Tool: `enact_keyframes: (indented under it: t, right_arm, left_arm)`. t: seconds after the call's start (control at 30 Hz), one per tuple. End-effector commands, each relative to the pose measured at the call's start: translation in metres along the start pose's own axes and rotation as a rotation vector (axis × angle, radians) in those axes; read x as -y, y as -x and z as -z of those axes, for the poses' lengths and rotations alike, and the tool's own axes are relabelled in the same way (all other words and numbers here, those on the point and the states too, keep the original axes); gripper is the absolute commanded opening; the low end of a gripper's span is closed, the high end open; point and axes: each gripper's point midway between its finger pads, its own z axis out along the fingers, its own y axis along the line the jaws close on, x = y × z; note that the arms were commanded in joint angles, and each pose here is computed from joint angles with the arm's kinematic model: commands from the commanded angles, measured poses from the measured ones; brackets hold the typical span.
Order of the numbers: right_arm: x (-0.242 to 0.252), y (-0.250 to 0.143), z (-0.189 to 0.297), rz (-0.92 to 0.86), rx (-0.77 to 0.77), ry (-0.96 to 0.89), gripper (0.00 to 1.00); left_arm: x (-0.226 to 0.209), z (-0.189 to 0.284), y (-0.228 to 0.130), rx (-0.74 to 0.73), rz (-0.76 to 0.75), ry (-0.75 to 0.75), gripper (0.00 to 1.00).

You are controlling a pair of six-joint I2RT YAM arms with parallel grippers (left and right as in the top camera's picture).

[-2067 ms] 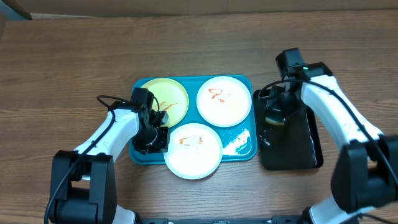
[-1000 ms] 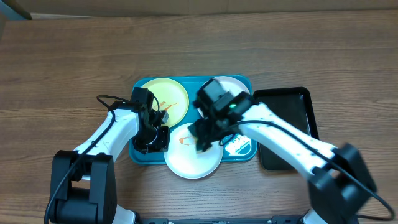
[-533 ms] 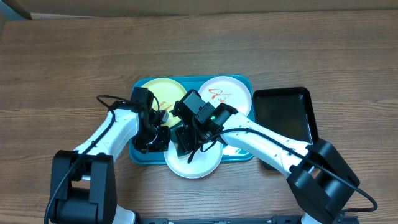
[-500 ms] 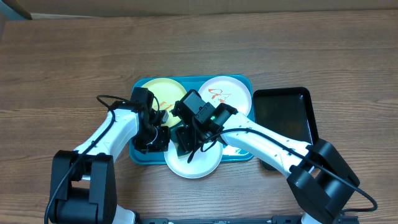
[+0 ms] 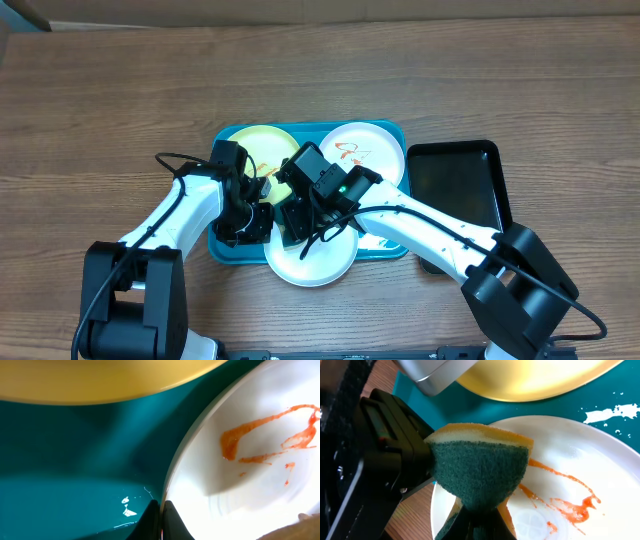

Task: Clean dirty plates on tray and stack at the side
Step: 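Scrub the white plate with the sponge while left gripper holds it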

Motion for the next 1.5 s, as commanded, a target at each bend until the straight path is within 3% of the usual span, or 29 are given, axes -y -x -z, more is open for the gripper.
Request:
enact_keyframes:
  t: [0.0, 0.47, 0.73, 1.0, 1.47]
  right_arm:
    - [-0.003, 0.008, 0.004, -0.027, 0.027, -0.001, 0.04]
    - [0.008, -0.004, -0.016, -0.142, 0.041, 0.014, 0.04]
    - [0.016, -0.006, -0.024, -0.377, 0.070, 0.017, 0.04]
    - [0.016, -0.006, -0.026, -0.479, 0.076, 0.030, 0.04]
    - [0.010, -0.049, -0.054, -0.433, -0.154, 0.099, 0.04]
  left_arm:
    - [-0.001, 0.001, 0.004, 0.007, 0.017, 0.014, 0.04]
    - [-0.001, 0.001, 0.004, 0.007, 0.017, 0.014, 0.04]
    - [-0.001, 0.001, 0.004, 0.007, 0.017, 0.014, 0.04]
    - [-0.001, 0.001, 0.004, 0.007, 0.017, 0.014, 0.04]
    - [-0.001, 0.001, 0.004, 0.007, 0.024, 0.014, 0.04]
